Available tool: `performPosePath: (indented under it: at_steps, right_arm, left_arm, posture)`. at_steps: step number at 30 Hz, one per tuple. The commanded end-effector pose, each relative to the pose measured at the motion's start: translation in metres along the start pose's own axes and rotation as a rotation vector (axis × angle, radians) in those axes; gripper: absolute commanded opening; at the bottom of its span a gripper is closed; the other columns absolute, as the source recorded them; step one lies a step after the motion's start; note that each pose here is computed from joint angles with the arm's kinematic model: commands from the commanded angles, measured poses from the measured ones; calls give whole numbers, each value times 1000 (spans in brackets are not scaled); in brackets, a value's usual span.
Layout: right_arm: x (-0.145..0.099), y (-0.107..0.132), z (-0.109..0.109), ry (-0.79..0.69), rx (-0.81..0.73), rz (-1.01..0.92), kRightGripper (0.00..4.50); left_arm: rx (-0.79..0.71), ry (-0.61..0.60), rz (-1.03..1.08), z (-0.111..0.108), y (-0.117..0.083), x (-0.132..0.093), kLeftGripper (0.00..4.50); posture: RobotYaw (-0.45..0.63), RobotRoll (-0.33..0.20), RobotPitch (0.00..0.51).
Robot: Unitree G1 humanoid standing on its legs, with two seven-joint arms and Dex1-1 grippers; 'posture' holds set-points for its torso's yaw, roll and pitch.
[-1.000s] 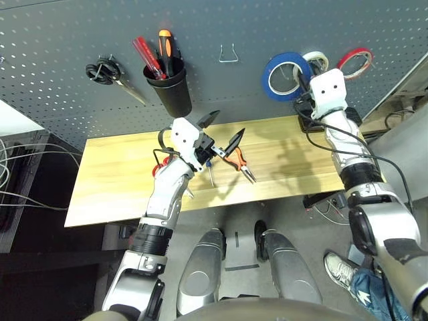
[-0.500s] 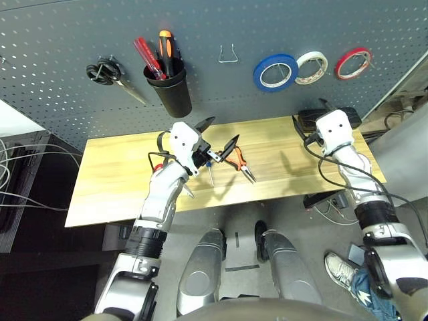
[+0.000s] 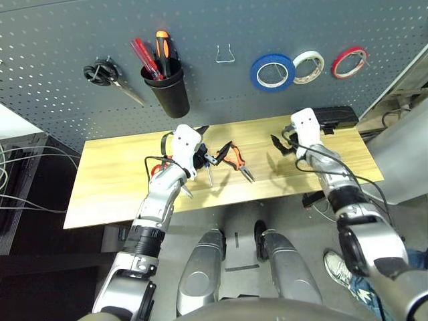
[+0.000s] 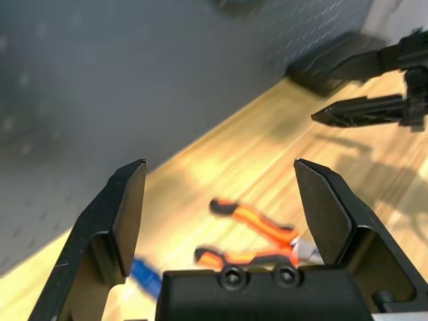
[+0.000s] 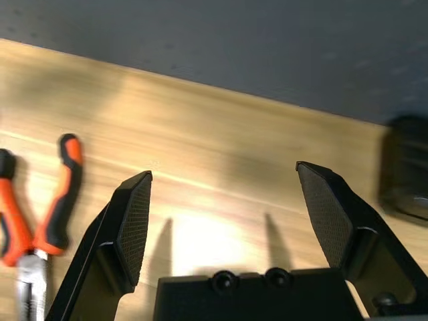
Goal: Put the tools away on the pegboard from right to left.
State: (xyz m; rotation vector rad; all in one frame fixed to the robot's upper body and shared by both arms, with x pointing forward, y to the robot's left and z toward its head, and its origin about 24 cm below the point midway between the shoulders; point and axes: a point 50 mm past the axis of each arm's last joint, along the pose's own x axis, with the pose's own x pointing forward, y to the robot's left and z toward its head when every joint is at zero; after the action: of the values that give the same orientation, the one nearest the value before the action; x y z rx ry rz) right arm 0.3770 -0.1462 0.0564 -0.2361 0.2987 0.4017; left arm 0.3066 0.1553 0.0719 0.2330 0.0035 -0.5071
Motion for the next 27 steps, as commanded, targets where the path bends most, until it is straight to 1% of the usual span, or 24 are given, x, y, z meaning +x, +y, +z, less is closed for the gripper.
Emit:
performPosePath:
  at_steps: [1,6,10,17,20,24,27]
  right_arm:
    - [5,9,-11,81,55,23,4451]
    - [15,30,-4,106,65,73,4451]
    - [21,44,1,116,73,93,4451]
    - [27,60,6,129,93,100,4451]
    - [28,64,5,142,76,96,4451]
    - [28,65,1,165,73,72,4451]
    - [27,61,-2,182,49,29,4451]
  left_arm:
    - [4,134,43,-19,4,-6,4500]
    - [17,233,103,-29,13,-14,4500]
    - [19,270,121,-33,16,-21,4500]
    - [13,257,126,-26,9,-30,4500]
    - [8,249,127,-22,6,-35,4500]
    - [1,240,127,-17,1,-40,4500]
    - [-14,210,116,-12,-4,-44,4500]
  posture:
    - [239,0,240]
    - [292,0,256]
    - [338,0,270]
    - [413,0,301]
    - [439,0,316]
    - [468,0,332]
    - [484,0,341]
